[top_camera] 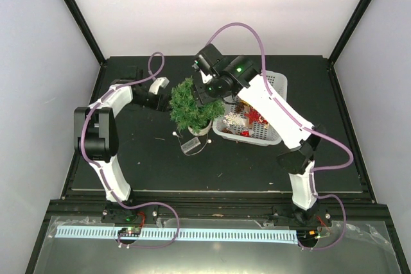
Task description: Decorate the small christmas tree
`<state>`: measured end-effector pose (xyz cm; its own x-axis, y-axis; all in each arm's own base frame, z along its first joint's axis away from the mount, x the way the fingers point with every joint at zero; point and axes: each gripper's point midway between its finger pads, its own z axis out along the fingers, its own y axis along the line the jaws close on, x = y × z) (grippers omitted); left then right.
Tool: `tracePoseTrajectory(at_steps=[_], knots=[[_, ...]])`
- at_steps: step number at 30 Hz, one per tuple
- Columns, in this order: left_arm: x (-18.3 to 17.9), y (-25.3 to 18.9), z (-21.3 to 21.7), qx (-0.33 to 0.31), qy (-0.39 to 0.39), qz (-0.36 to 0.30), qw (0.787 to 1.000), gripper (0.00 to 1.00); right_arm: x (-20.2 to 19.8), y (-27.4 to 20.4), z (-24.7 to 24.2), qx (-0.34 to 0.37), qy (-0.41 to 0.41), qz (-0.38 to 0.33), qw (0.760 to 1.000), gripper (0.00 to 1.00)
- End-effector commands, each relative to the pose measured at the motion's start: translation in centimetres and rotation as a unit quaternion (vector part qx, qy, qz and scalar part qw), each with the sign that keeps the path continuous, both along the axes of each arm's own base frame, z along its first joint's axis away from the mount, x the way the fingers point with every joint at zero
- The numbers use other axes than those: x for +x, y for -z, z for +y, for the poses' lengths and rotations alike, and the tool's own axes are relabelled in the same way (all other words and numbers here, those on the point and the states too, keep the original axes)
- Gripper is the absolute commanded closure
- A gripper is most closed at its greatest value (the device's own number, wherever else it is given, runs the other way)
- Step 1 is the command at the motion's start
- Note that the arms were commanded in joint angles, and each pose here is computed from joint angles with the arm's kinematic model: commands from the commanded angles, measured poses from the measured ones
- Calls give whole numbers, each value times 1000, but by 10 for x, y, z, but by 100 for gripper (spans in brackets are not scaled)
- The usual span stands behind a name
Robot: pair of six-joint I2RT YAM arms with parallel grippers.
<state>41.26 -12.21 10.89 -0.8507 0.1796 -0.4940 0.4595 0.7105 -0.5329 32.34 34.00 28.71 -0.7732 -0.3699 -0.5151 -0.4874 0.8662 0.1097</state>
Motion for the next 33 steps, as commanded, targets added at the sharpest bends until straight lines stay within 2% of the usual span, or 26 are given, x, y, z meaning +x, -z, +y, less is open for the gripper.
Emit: tracePoseTrajectory(at_steps=[1, 9, 14, 20, 27, 30, 33], knots=[[5, -31, 2, -7, 2, -36, 999, 21, 7, -30, -19, 33, 34, -35, 998, 25], [2, -37, 2, -10, 1, -38, 999, 21, 13, -38, -30, 44, 66, -47, 996, 25], [1, -42, 9, -8, -7, -42, 999, 21, 1, -25, -63, 17, 109, -33, 993, 30], [-1, -49, 36, -5, -38, -47, 998, 21, -40, 8, -95, 43, 144, 8, 989, 48], [-13, -57, 62, 3, -58, -45, 997, 21, -83, 68, -90, 98, 119, 90, 984, 79], [-21, -70, 66, 12, -57, -57, 997, 21, -91, 87, -72, 133, 97, 125, 978, 84], [-30, -88, 67, 25, -50, -75, 996, 21, -91, 104, -61, 136, 81, 143, 977, 84]])
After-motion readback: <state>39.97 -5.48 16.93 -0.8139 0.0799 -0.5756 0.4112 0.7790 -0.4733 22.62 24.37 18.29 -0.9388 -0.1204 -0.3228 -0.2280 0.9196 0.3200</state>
